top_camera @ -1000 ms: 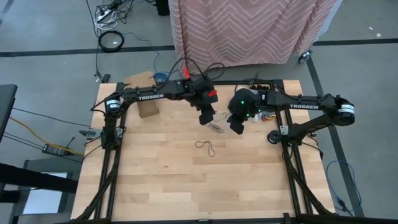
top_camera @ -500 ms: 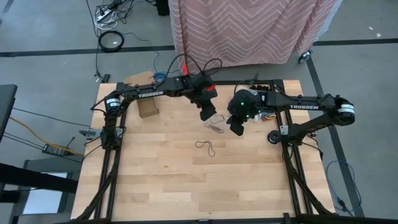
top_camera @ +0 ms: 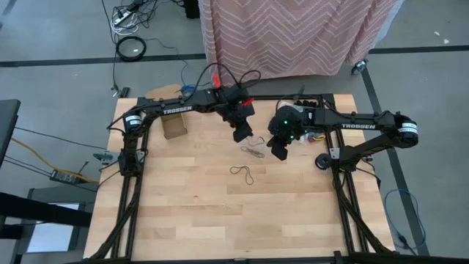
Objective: Sort rubber bands
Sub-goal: Put the black rubber band into the transparent zip bag
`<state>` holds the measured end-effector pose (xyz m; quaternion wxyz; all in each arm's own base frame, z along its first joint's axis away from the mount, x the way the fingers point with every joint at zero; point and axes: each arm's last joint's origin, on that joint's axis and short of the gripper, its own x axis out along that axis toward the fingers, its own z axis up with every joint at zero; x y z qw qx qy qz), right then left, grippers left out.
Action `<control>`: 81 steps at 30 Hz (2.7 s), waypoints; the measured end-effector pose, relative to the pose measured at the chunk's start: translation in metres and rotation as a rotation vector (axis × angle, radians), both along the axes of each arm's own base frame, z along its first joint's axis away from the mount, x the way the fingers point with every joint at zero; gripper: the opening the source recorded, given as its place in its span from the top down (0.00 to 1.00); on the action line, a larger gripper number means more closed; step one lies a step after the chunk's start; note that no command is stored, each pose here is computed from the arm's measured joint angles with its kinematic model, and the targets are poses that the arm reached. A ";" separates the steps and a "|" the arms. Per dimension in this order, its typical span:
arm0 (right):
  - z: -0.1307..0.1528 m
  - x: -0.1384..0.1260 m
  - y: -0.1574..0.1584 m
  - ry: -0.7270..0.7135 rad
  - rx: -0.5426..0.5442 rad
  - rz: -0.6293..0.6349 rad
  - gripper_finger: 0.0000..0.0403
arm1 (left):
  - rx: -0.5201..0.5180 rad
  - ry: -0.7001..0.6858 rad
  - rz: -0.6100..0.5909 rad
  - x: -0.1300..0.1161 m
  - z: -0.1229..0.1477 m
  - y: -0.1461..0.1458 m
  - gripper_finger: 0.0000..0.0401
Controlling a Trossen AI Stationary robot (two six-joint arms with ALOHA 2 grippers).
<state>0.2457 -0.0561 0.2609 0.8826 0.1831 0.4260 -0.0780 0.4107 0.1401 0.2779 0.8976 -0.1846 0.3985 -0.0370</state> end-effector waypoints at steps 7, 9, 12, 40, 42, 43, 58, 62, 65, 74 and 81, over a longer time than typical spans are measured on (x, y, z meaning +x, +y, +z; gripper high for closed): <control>0.000 0.000 0.000 0.000 0.003 -0.004 1.00 | 0.020 0.014 0.050 0.000 0.000 0.002 0.91; 0.000 0.000 0.000 0.000 0.003 -0.004 1.00 | 0.019 0.012 0.051 0.000 0.000 0.002 0.97; 0.000 0.000 0.000 0.000 0.003 -0.004 1.00 | 0.010 -0.011 0.063 0.002 0.002 0.003 0.98; -0.003 -0.003 -0.009 0.043 -0.019 -0.098 1.00 | 0.065 -0.011 0.016 0.002 0.021 -0.003 0.98; -0.003 -0.003 -0.009 0.043 -0.020 -0.096 1.00 | 0.066 -0.034 0.019 0.004 0.022 -0.002 0.97; -0.003 -0.003 -0.009 0.043 -0.019 -0.096 1.00 | 0.059 -0.046 0.023 0.005 0.023 -0.002 0.97; -0.003 -0.006 -0.017 0.045 -0.020 -0.136 1.00 | 0.055 -0.140 -0.041 0.009 0.032 -0.003 0.99; -0.003 -0.006 -0.020 0.037 -0.011 -0.135 1.00 | 0.071 -0.173 -0.043 0.010 0.042 -0.002 1.00; -0.003 -0.007 -0.020 0.043 -0.006 -0.130 1.00 | 0.083 -0.208 -0.039 0.010 0.052 0.001 1.00; -0.003 -0.006 -0.020 0.037 -0.010 -0.124 1.00 | 0.107 -0.132 -0.065 0.006 0.047 -0.003 0.99; -0.003 -0.006 -0.020 0.033 -0.007 -0.113 1.00 | 0.228 -0.057 -0.035 0.004 0.043 -0.004 1.00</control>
